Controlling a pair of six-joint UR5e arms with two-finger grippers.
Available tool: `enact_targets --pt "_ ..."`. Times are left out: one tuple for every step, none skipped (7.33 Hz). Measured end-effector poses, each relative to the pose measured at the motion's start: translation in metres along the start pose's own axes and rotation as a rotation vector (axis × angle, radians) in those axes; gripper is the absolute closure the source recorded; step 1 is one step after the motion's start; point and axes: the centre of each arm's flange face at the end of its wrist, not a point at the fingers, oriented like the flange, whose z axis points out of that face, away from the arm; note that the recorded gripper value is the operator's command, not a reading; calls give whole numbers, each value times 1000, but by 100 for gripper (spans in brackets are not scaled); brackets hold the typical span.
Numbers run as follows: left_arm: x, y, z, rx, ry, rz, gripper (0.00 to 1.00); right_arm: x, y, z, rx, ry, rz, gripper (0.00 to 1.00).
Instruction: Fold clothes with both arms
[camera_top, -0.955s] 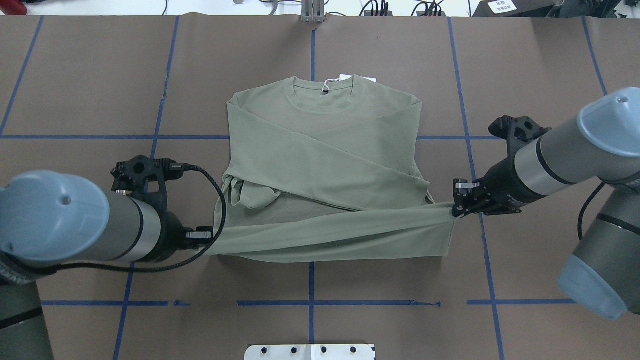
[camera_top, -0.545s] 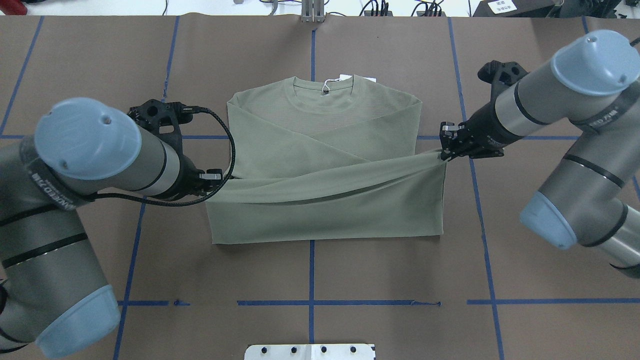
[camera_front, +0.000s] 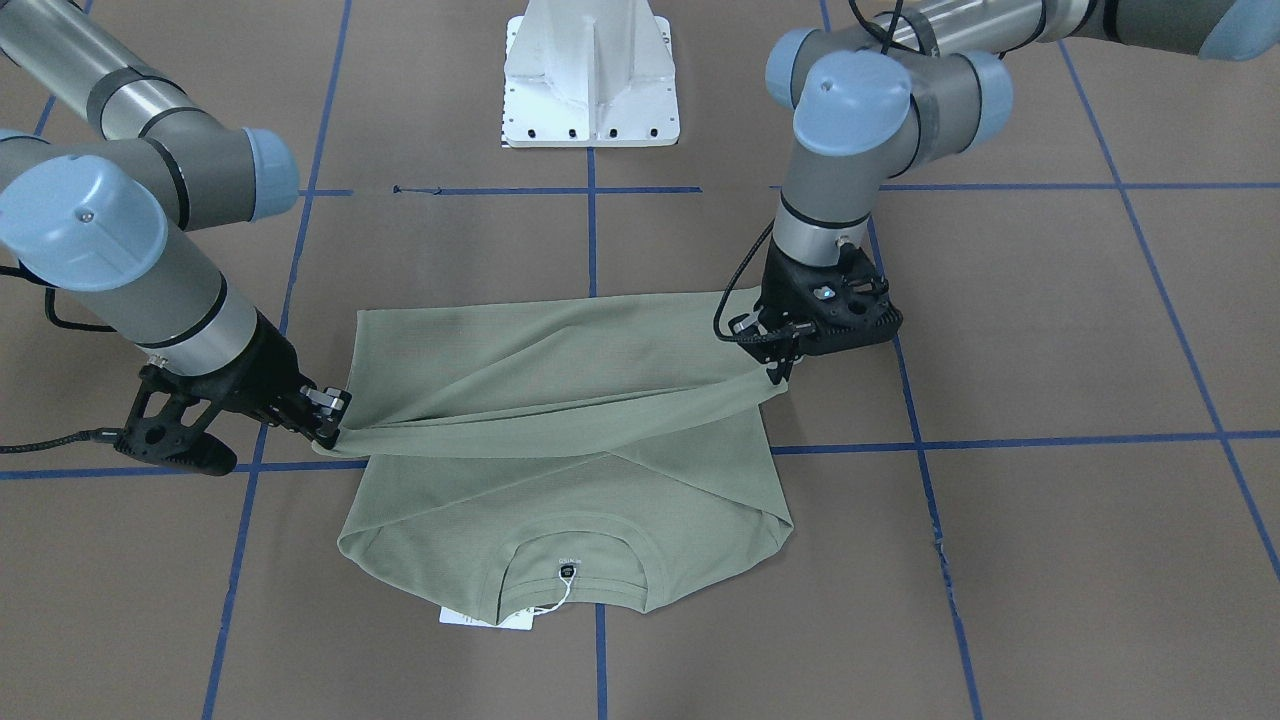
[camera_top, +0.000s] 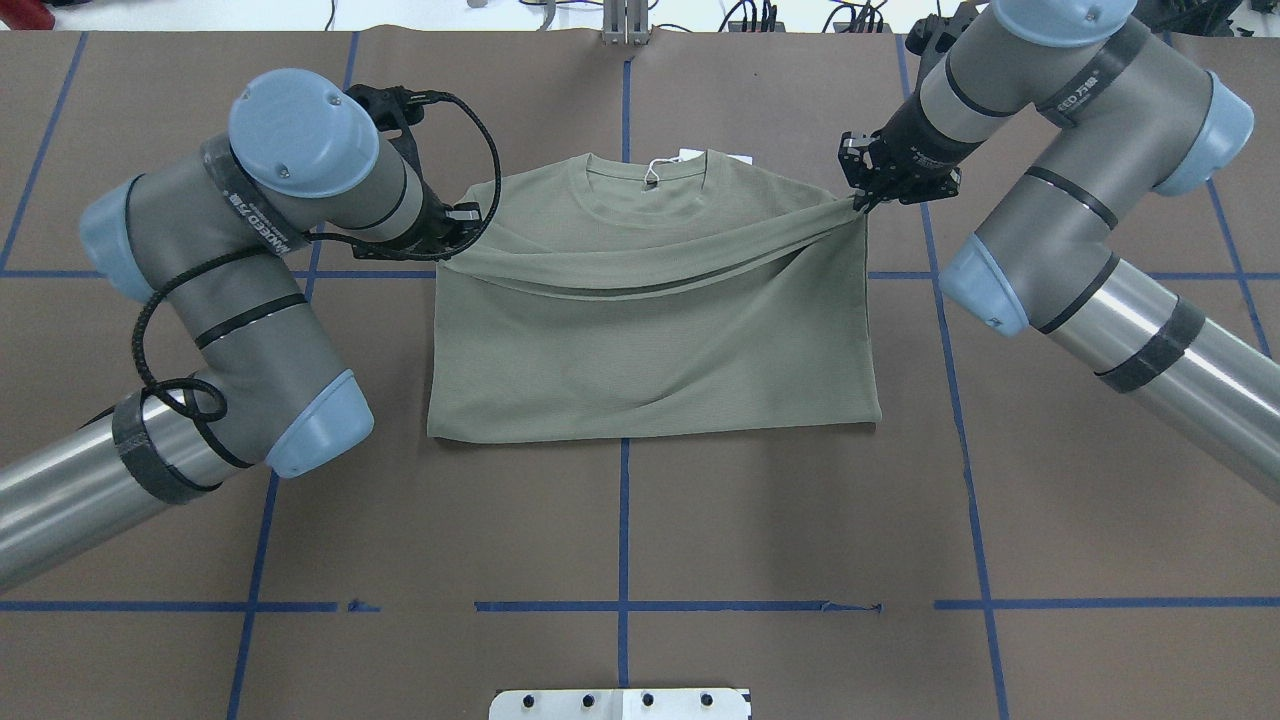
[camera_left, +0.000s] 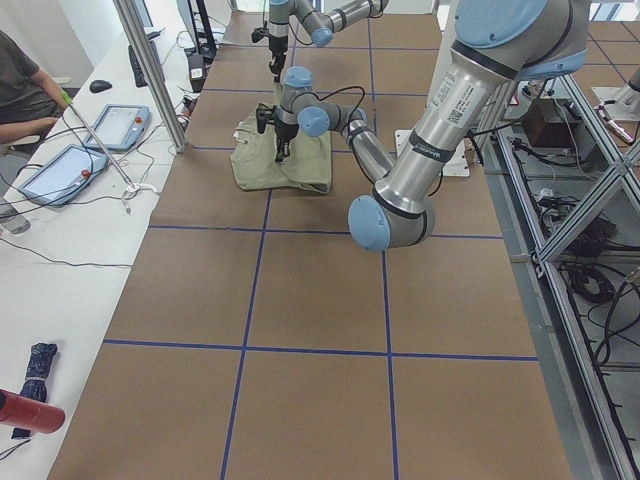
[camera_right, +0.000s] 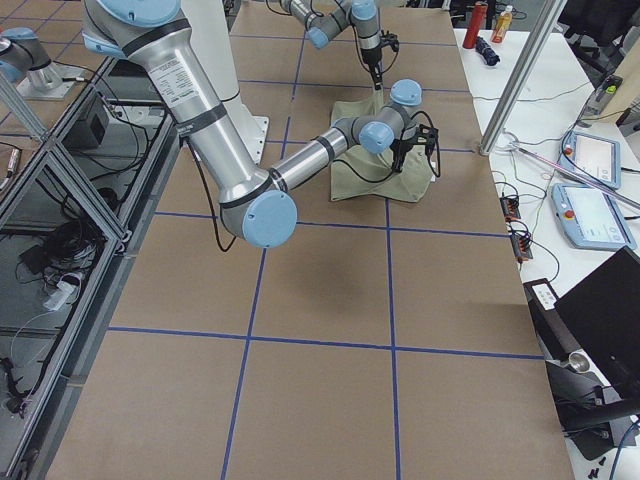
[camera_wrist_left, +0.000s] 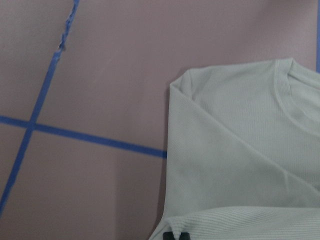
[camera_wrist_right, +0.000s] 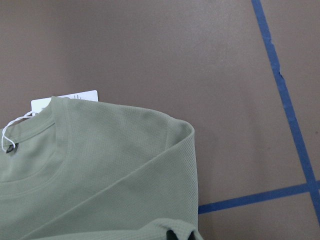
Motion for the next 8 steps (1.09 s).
enact_targets --pt "-7 -15 23 11 -2 -10 100 -3 -12 12 4 1 1 100" --pt "-13 -26 38 19 -9 -20 100 -3 -21 23 6 4 3 100" --pt "-18 -34 48 24 -19 -29 100 -1 -28 31 10 9 7 100" --pt "-19 -40 53 27 -28 -37 100 0 -32 34 15 13 9 100" --pt "-17 -44 57 28 -34 -41 100 1 -35 34 21 16 13 100" --pt "-17 -46 58 29 -38 -45 100 2 -40 34 27 20 18 100" --pt "-18 -50 59 32 -42 -50 100 0 -45 34 33 25 23 100" --pt "-17 -57 60 36 -46 -55 100 -3 -50 36 36 28 26 100"
